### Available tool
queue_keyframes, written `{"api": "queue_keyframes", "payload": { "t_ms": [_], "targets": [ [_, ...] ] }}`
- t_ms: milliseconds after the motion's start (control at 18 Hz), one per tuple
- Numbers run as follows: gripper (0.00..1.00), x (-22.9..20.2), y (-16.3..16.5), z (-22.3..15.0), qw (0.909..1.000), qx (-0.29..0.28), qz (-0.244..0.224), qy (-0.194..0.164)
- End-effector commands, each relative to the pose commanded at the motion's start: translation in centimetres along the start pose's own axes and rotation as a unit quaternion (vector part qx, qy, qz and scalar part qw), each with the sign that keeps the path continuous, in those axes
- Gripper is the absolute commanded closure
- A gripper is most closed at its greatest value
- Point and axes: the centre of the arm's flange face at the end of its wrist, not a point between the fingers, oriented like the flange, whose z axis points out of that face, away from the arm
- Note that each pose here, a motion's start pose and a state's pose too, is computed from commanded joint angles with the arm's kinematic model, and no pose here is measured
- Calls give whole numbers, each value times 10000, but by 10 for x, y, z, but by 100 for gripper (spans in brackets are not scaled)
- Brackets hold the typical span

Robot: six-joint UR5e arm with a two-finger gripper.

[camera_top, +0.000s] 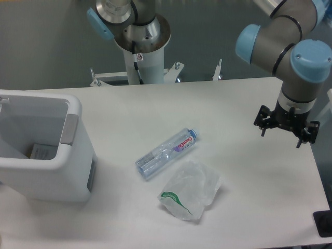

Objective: Place the trash in the trash can
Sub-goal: 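Move the gripper toward the crumpled clear plastic bag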

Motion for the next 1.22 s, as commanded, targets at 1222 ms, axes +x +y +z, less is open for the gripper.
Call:
{"api": "queue_keyframes", "payload": {
  "t_ms": [1222],
  "targets": [
    [0,-11,-4,54,9972,382,-605,197]
  ]
}}
